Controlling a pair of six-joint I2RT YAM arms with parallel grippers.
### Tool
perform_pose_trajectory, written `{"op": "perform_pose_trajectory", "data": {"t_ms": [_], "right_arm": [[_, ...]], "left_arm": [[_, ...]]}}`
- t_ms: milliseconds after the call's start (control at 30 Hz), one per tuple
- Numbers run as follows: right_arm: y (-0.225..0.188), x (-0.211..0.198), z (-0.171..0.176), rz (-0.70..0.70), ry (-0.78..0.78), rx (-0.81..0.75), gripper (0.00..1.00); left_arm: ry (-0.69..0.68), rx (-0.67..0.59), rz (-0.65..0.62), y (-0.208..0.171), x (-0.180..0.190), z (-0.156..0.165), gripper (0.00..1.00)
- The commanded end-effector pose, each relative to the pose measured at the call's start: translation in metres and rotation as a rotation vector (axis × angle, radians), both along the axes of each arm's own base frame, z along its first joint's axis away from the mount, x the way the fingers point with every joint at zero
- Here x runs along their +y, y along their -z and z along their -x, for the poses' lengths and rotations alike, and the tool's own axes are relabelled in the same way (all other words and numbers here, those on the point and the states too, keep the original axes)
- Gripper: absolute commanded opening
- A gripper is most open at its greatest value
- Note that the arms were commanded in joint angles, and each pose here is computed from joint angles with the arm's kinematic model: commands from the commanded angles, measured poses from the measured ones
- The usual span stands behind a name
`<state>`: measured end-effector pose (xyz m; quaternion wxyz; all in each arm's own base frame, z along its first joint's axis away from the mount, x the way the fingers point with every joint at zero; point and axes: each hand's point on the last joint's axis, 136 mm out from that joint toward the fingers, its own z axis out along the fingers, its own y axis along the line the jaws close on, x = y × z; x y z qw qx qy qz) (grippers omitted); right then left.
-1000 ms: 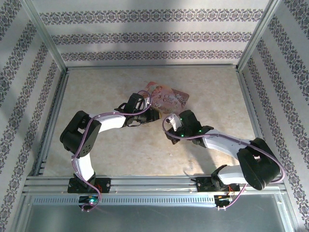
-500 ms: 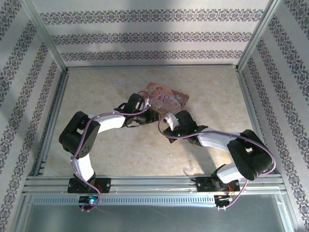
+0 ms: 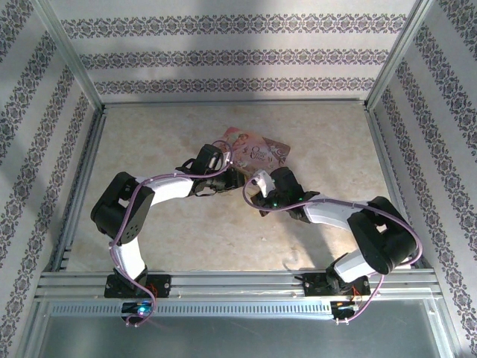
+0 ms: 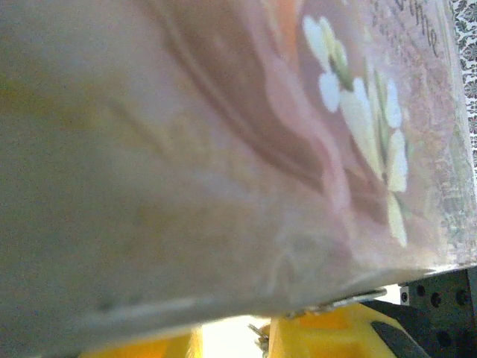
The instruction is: Unlock a padlock with a key
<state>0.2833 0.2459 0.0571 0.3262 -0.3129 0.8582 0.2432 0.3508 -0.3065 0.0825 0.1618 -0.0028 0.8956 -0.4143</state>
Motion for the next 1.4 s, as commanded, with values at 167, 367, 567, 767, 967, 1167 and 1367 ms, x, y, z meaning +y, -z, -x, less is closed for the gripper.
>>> {"op": "perform_pose_trajectory", "data": {"t_ms": [167,367,567,767,967,1167,1367], "right_arm": [[-0.014,0.007,-0.024,-0.037,0.02,-0.068,0.0],[-0.012,0.004,-0.029,-0.037,0.039,-0.071,0.0],[-0.01,0.003,-0.033,-0.032,0.051,-0.065,0.0],[-0.009,0.002,-0.038,-0.031,0.07,-0.07,0.0],[-0.008,0.0,-0.041,-0.021,0.089,-0.075,0.0],[-0.004,-0.003,-0.042,-0.006,0.105,-0.074,0.0],[-0.001,-0.008,-0.04,0.009,0.116,-0.075,0.0]], "left_arm": [[0.047,-0.042,0.064,-0.032,-0.012,0.005,0.21],[0.047,-0.041,0.065,-0.032,-0.012,0.005,0.21],[0.048,-0.04,0.064,-0.032,-0.012,0.006,0.21],[0.047,-0.038,0.062,-0.031,-0.011,0.006,0.21],[0.047,-0.04,0.063,-0.032,-0.012,0.006,0.21],[0.044,-0.04,0.059,-0.031,-0.011,0.006,0.21],[0.043,-0.041,0.06,-0.032,-0.011,0.006,0.21]]}}
